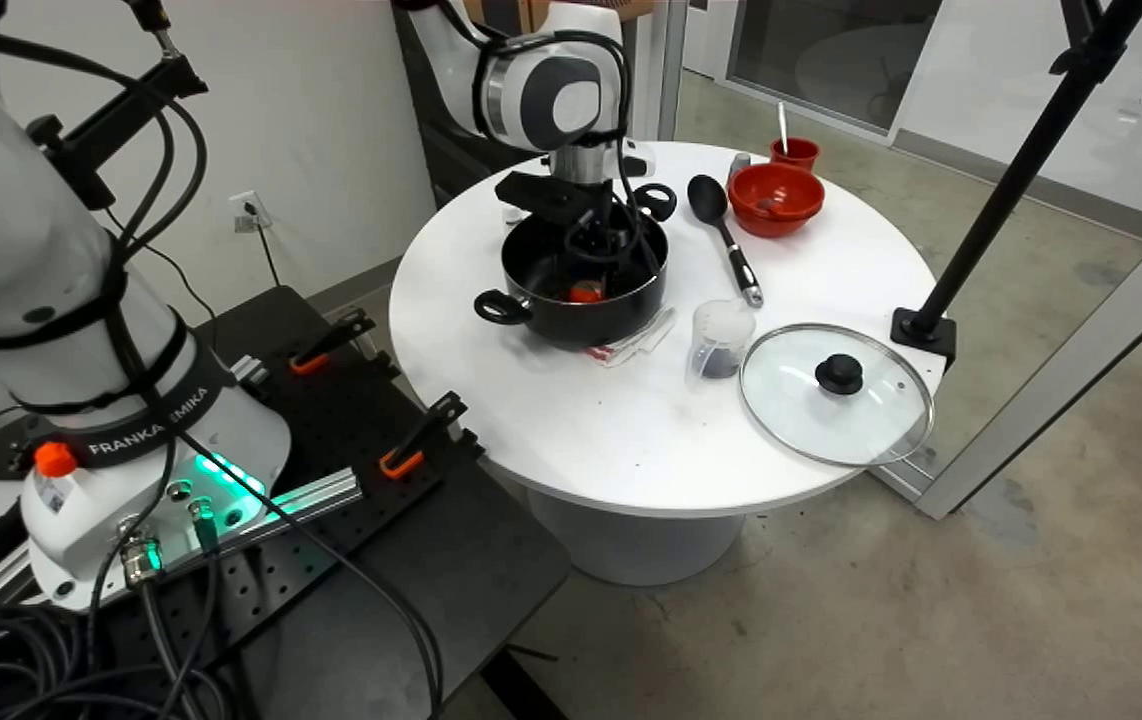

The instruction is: Remove the tomato from the pot.

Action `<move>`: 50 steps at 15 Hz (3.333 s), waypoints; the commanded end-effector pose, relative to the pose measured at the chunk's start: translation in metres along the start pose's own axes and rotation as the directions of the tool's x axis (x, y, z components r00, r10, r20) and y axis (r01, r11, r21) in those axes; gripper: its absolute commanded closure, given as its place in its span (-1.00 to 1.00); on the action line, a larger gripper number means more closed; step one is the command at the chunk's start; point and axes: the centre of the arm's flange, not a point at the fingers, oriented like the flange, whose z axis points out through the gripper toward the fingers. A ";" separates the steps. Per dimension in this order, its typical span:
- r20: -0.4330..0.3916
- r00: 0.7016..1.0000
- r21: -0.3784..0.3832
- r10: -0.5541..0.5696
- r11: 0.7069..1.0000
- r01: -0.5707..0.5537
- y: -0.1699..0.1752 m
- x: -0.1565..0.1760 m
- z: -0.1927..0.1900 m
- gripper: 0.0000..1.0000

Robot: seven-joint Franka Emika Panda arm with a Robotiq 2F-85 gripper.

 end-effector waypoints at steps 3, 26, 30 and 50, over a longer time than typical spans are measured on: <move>0.011 1.000 0.006 -0.001 1.000 0.001 0.001 0.021 0.008 -1.00; 0.056 0.998 0.041 0.009 0.999 -0.011 0.032 0.000 -0.042 0.22; 0.022 0.999 0.073 0.031 0.997 -0.032 0.057 -0.005 -0.094 0.22; 0.151 0.939 0.061 0.308 0.946 -0.320 0.202 -0.078 -0.032 0.22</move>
